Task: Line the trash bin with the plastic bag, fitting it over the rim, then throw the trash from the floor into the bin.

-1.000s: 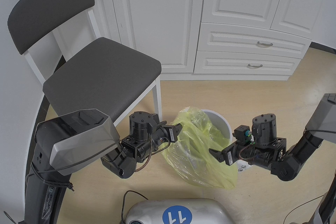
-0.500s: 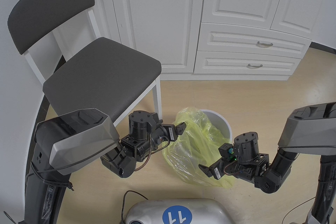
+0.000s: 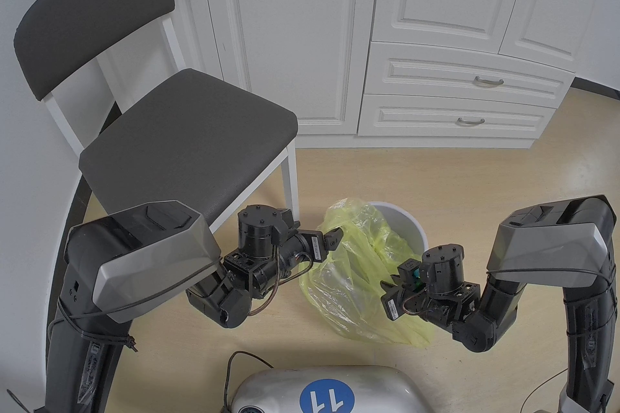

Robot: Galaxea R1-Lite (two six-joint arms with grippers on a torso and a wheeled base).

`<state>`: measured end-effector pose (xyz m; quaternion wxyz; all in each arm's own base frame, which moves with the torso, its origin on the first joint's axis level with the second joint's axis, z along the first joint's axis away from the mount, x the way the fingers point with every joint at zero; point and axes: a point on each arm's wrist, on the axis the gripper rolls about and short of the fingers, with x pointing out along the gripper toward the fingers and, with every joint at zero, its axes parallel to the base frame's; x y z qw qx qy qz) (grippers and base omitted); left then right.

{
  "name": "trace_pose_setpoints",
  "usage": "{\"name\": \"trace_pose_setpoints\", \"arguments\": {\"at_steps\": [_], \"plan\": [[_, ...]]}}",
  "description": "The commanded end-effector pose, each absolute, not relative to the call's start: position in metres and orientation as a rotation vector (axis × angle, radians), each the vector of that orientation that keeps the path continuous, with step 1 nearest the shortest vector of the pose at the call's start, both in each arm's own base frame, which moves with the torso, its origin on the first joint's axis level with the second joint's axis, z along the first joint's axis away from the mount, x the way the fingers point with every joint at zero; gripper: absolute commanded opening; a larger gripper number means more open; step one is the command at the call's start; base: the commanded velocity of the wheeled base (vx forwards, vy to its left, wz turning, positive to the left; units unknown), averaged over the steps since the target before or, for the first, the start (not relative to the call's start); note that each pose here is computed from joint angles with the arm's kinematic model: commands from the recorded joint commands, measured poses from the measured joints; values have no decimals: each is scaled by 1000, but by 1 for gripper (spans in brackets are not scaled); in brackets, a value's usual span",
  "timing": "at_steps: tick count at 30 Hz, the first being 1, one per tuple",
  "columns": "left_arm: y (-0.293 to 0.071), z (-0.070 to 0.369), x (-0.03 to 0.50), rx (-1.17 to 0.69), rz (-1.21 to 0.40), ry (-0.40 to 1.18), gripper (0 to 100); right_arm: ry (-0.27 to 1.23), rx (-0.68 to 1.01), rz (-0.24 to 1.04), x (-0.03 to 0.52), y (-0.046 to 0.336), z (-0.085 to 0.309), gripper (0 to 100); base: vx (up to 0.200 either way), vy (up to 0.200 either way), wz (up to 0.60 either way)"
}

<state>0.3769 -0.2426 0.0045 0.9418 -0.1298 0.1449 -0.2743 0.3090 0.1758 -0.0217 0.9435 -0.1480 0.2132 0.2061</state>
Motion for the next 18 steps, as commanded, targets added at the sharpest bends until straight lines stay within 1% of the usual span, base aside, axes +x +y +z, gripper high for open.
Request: {"name": "trace_pose_setpoints", "arguments": {"at_steps": [1, 7, 10, 14, 18], "plan": [[-242, 2, 378, -263, -556, 299, 100, 433, -290, 394, 315, 169, -21, 0, 0, 0, 0], [-242, -2, 378, -234, -556, 298, 100, 382, -260, 345, 328, 154, 0, 0, 0, 0, 0], [-243, -4, 378, -223, -557, 301, 100, 368, -250, 332, 333, 150, 3, 0, 0, 0, 0], [-242, -9, 379, -183, -528, 296, 100, 331, -182, 288, 352, 142, 9, 0, 0, 0, 0], [-242, -9, 379, -169, -526, 293, 100, 329, -86, 281, 367, 138, 11, 0, 0, 0, 0]]}}
